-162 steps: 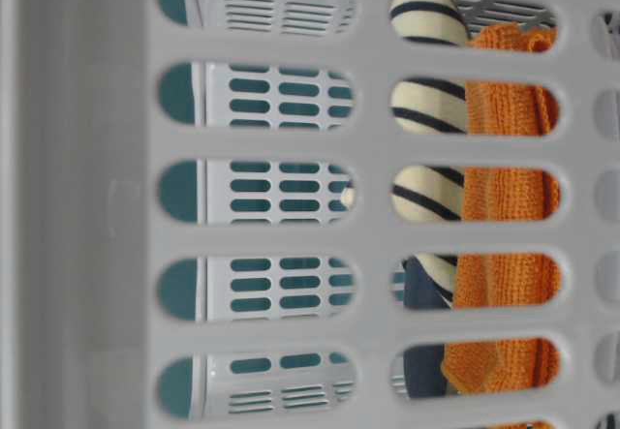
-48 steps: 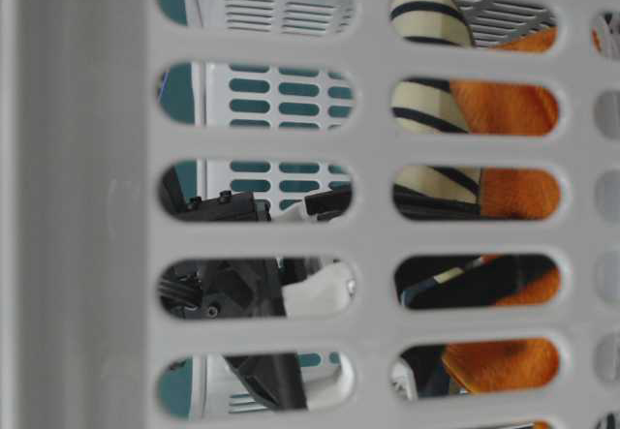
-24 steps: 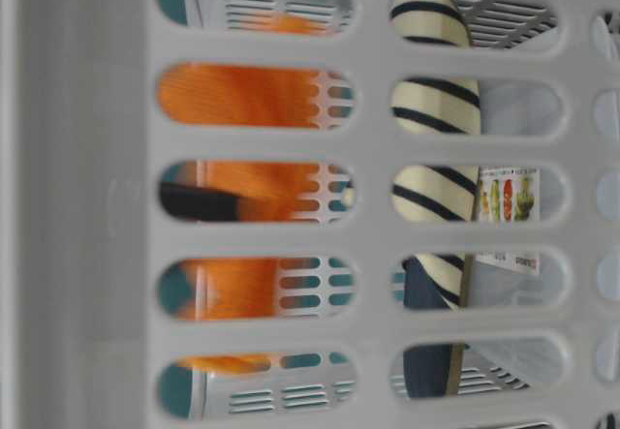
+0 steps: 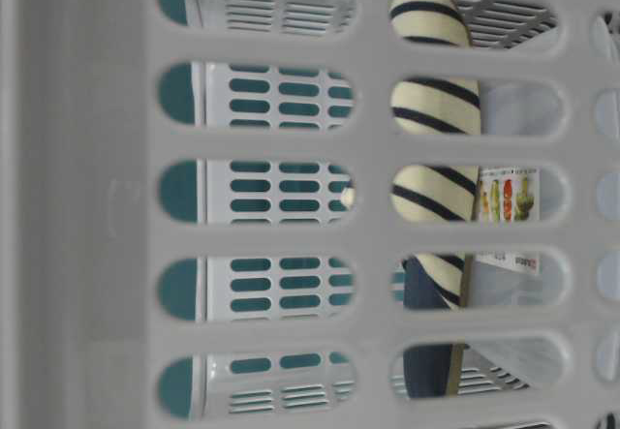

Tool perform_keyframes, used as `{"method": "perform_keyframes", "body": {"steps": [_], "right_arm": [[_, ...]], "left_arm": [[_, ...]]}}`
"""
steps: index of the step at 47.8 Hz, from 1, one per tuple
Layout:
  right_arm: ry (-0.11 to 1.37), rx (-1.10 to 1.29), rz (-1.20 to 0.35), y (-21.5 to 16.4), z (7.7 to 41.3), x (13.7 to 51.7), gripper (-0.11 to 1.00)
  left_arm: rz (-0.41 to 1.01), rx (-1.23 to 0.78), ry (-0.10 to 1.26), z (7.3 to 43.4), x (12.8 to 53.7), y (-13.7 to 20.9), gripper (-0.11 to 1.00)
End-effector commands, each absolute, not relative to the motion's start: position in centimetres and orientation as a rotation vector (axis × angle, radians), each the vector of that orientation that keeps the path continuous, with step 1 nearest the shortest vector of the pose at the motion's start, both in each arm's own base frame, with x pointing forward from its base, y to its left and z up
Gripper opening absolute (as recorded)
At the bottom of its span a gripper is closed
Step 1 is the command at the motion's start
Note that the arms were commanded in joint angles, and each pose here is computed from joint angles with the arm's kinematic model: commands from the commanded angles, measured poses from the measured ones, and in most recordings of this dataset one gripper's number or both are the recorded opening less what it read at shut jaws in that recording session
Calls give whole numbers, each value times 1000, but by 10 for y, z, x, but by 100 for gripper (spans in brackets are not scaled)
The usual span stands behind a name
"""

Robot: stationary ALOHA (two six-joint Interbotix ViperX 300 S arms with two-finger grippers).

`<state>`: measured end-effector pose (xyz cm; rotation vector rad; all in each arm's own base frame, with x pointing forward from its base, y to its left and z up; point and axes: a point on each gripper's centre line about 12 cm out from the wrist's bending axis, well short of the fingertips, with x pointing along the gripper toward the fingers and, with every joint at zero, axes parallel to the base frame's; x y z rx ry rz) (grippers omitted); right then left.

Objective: Pick up the orange cloth from the shopping basket with the left arm.
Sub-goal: 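Lift the gripped orange cloth upward with the left gripper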

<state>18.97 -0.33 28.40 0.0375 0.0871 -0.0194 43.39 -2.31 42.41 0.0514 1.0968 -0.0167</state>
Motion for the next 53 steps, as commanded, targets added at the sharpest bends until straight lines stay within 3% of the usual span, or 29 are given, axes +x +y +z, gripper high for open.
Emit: {"method": "perform_keyframes", "body": {"steps": [1, 53], "right_arm": [[72, 40, -21, -4, 288, 191, 75], [85, 39, -30, -5, 283, 190, 75]], "left_arm": [[-13, 49, 1049, 439, 429, -22, 14], [-9, 47, 1072, 430, 435, -21, 14]]}}
